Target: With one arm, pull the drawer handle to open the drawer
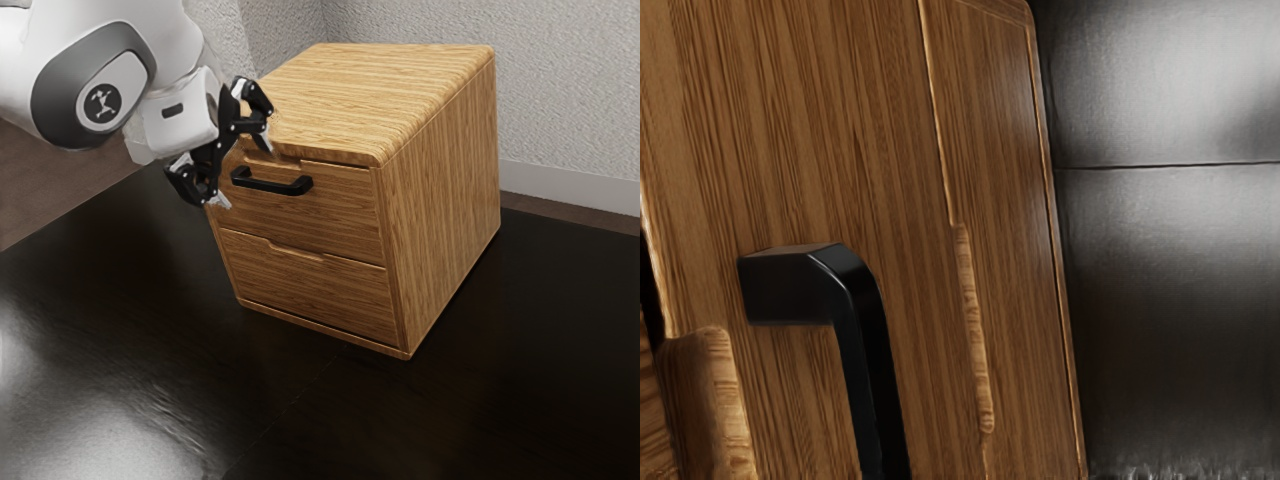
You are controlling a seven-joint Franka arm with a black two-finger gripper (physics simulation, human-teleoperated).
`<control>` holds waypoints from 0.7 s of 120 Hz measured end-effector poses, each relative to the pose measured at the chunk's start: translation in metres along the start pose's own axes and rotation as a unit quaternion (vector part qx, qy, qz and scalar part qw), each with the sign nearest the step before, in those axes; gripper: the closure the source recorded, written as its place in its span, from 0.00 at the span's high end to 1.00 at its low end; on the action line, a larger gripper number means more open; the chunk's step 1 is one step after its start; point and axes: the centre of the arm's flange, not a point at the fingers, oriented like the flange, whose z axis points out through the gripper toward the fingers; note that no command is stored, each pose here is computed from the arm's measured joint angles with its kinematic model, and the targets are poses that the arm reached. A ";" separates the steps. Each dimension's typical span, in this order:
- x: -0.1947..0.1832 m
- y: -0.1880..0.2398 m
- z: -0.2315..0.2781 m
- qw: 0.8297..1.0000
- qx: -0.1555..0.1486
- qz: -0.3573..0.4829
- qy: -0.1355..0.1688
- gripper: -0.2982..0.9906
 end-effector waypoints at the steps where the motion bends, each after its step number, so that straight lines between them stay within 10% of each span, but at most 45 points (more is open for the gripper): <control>1: -0.001 0.000 0.000 1.000 0.000 0.000 0.000 0.75; 84: -0.017 -0.002 0.049 1.000 -0.006 -0.010 -0.002 0.60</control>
